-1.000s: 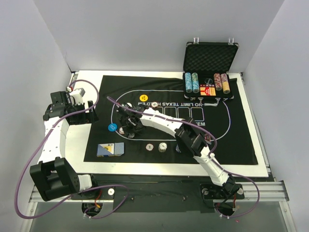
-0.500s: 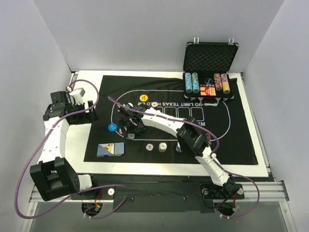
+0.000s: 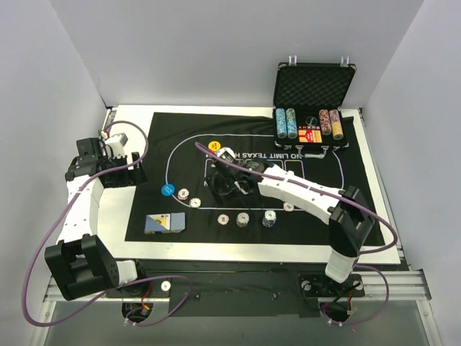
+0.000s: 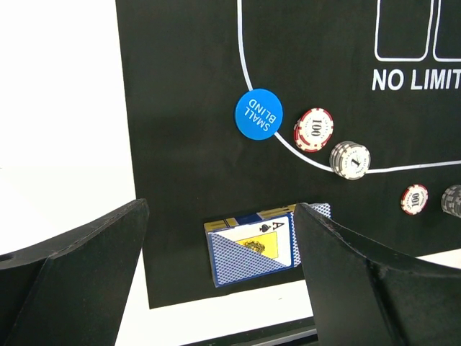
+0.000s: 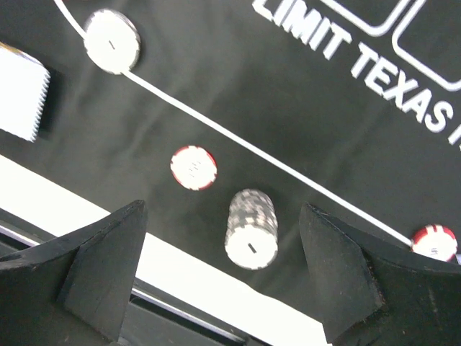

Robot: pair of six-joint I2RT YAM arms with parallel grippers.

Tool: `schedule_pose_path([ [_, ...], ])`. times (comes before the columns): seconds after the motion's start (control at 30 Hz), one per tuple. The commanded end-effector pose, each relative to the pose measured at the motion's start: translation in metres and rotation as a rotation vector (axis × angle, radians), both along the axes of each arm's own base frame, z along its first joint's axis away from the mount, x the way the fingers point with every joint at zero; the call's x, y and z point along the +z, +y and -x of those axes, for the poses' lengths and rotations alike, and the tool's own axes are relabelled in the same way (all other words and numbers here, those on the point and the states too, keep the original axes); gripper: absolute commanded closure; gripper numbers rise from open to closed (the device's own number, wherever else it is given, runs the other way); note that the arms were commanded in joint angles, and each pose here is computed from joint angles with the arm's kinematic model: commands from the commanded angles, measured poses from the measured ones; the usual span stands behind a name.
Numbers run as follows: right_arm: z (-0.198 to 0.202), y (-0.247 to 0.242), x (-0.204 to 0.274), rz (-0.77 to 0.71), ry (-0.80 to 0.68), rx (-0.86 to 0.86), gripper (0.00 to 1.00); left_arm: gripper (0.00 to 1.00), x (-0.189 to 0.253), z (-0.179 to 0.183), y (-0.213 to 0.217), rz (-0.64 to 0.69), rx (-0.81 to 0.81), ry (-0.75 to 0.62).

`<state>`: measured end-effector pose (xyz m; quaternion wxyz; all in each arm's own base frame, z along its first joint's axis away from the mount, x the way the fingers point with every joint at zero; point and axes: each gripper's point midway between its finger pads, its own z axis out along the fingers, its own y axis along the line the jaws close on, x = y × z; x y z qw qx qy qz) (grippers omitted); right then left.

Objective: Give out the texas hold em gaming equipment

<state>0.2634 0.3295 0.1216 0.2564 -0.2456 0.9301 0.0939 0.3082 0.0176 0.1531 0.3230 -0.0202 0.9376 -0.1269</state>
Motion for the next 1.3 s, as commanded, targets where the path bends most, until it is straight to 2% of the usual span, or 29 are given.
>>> schedule_pose_path([
  [0.0, 0.012, -0.044, -0.022, 0.111, 0.007, -0.031, 0.19, 0.07, 0.012, -0.003, -0.001, -0.006, -0.024, -0.069],
  [0.17, 0.016, -0.05, -0.031, 0.105, 0.041, -0.04, 0.2, 0.07, 0.015, -0.004, 0.0, -0.004, -0.018, -0.068],
  [0.37, 0.023, -0.049, -0.047, 0.116, 0.092, -0.036, 0.27, 0.07, 0.018, -0.005, 0.001, -0.013, -0.011, -0.07],
  [0.87, 0.047, -0.059, -0.074, 0.152, 0.15, -0.023, 0.29, 0.07, 0.021, -0.008, 0.002, -0.012, -0.007, -0.076],
  [1.27, 0.05, -0.061, -0.084, 0.146, 0.165, -0.038, 0.43, 0.07, 0.018, -0.006, 0.004, -0.023, 0.0, -0.071],
])
